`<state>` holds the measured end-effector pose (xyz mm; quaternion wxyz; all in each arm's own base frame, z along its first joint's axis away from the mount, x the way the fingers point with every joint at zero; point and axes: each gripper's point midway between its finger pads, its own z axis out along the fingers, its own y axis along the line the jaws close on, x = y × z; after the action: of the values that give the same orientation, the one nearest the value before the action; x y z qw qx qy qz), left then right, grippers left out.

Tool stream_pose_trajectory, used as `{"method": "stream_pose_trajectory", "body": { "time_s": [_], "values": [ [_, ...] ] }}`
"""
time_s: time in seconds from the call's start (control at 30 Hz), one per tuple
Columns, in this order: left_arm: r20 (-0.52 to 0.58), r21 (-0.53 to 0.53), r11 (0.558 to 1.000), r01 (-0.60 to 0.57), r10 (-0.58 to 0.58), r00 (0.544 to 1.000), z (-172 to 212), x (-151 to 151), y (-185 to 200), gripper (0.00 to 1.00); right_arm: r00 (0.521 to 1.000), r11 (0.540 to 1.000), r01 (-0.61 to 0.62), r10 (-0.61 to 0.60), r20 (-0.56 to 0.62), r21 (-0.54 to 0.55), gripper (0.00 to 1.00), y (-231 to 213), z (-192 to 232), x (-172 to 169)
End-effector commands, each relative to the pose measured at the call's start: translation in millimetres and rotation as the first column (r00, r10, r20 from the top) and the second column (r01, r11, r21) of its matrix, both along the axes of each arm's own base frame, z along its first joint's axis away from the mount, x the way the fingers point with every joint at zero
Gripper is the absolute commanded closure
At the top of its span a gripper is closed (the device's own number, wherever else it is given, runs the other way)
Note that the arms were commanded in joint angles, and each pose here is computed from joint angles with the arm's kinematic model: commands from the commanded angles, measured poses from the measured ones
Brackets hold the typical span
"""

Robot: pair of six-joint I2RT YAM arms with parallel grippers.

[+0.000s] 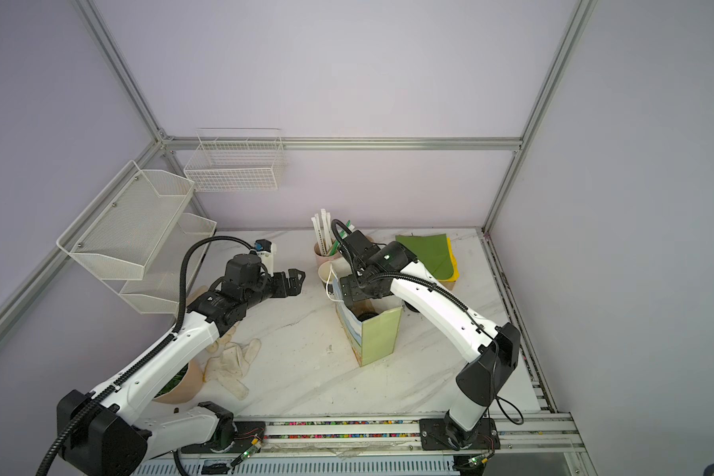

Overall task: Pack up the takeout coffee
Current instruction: 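Open the right gripper and lift it up out of the bag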

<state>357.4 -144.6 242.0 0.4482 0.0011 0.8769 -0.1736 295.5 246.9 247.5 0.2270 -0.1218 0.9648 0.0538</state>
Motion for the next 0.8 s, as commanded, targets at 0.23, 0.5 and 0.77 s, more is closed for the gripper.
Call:
{"method": "stream_pose_trajectory", "body": {
  "time_s": [0.23, 0.5, 0.77],
  "values": [
    [0.077, -0.012, 1.0, 0.017, -0.016, 0.997, 30.8, 6.8, -1.5, 0.0, 0.999, 1.0, -0.011, 0.009, 0.052, 0.027, 0.03, 9.6, 18.8, 14.2],
    [0.076, -0.013, 1.0, 0.02, -0.019, 0.997, 30.6, 6.6, -2.2, 0.0, 0.995, 0.998, -0.024, 0.018, 0.096, 0.062, 0.03, 12.4, 38.7, 16.8],
    [0.072, -0.011, 1.0, 0.02, -0.019, 0.997, 29.0, 6.7, -2.4, 0.0, 0.984, 0.987, -0.066, 0.039, 0.174, 0.148, 0.03, 20.1, 70.5, 17.6]
  ]
}}
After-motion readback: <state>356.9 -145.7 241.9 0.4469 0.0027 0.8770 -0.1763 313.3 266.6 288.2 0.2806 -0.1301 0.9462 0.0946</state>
